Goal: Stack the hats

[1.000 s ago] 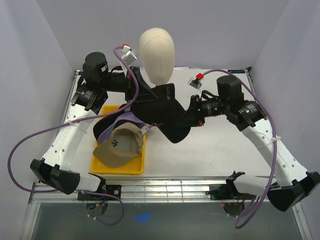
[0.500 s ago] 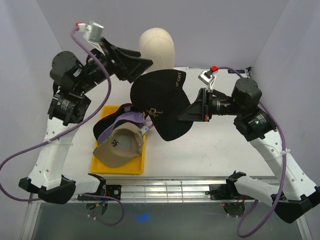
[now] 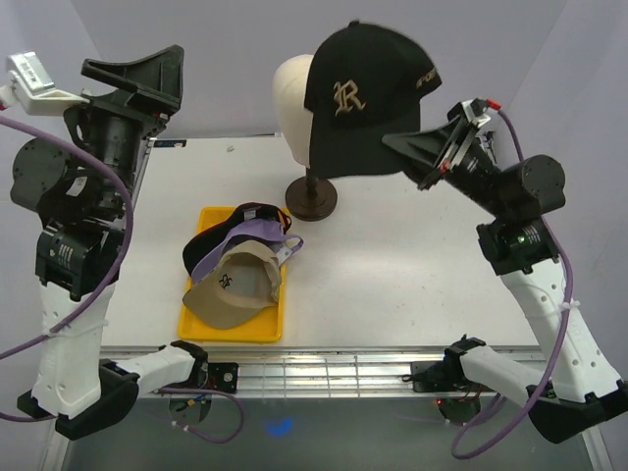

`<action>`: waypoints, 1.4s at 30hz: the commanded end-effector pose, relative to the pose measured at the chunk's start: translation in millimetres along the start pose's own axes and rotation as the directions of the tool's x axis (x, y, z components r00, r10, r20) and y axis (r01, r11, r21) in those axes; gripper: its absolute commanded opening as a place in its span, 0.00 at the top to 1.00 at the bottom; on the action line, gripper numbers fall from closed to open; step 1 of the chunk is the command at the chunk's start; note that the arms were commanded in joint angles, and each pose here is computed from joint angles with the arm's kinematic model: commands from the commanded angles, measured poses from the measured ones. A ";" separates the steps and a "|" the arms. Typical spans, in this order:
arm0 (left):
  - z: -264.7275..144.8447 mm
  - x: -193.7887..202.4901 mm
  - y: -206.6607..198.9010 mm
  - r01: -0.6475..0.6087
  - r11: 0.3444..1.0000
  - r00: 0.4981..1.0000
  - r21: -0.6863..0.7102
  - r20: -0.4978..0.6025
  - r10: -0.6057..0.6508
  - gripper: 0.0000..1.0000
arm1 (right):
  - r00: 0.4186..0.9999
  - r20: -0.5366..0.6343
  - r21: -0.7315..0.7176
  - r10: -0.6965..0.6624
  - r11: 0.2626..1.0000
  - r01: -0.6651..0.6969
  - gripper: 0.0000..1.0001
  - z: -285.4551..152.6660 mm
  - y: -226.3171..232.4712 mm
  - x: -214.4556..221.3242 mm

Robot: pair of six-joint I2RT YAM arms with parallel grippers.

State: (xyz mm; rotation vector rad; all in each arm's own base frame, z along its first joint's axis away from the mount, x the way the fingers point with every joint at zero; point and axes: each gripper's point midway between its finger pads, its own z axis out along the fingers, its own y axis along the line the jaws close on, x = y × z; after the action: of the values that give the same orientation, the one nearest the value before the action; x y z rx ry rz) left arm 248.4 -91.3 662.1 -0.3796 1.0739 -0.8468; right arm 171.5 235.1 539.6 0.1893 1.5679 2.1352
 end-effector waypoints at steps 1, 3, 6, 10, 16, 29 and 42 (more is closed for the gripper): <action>9.4 34.0 44.9 -0.021 0.985 0.998 -0.169 -0.056 0.012 0.02 | 0.983 0.178 -0.225 0.034 0.974 0.007 0.92 8.4 86.7 -44.0; 7.5 36.9 51.1 -0.041 0.981 0.997 -0.188 -0.064 0.030 0.02 | 0.969 0.238 -0.261 0.060 0.965 0.004 0.92 19.2 108.0 -73.3; 3.4 40.5 58.8 -0.055 0.976 0.996 -0.210 -0.073 0.041 0.02 | 0.943 0.319 -0.266 0.094 0.964 -0.007 0.92 36.3 123.6 -120.0; 2.7 47.8 62.6 -0.074 0.975 0.994 -0.209 -0.098 0.055 0.02 | 0.947 0.270 -0.265 0.172 0.959 -0.099 0.92 90.9 102.2 -175.2; 4.9 62.3 69.8 -0.102 0.972 0.988 -0.211 -0.139 0.074 0.02 | 0.955 0.159 -0.251 0.251 0.946 -0.207 0.92 136.3 61.1 -200.0; 8.7 93.3 82.1 -0.124 0.971 0.973 -0.204 -0.216 0.079 0.02 | 0.964 -0.057 -0.148 0.259 0.953 -0.264 0.92 170.3 -23.7 -165.4; 6.2 107.9 92.4 -0.143 0.967 0.964 -0.212 -0.253 0.088 0.02 | 0.951 -0.124 -0.154 0.284 0.941 -0.301 0.92 134.1 -58.6 -139.7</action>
State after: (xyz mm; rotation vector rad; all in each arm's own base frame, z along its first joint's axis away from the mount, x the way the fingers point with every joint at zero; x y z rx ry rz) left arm 320.1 -114.6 537.1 -0.4335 1.4193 -0.6727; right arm 409.3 324.6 495.3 0.3930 1.6164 2.3605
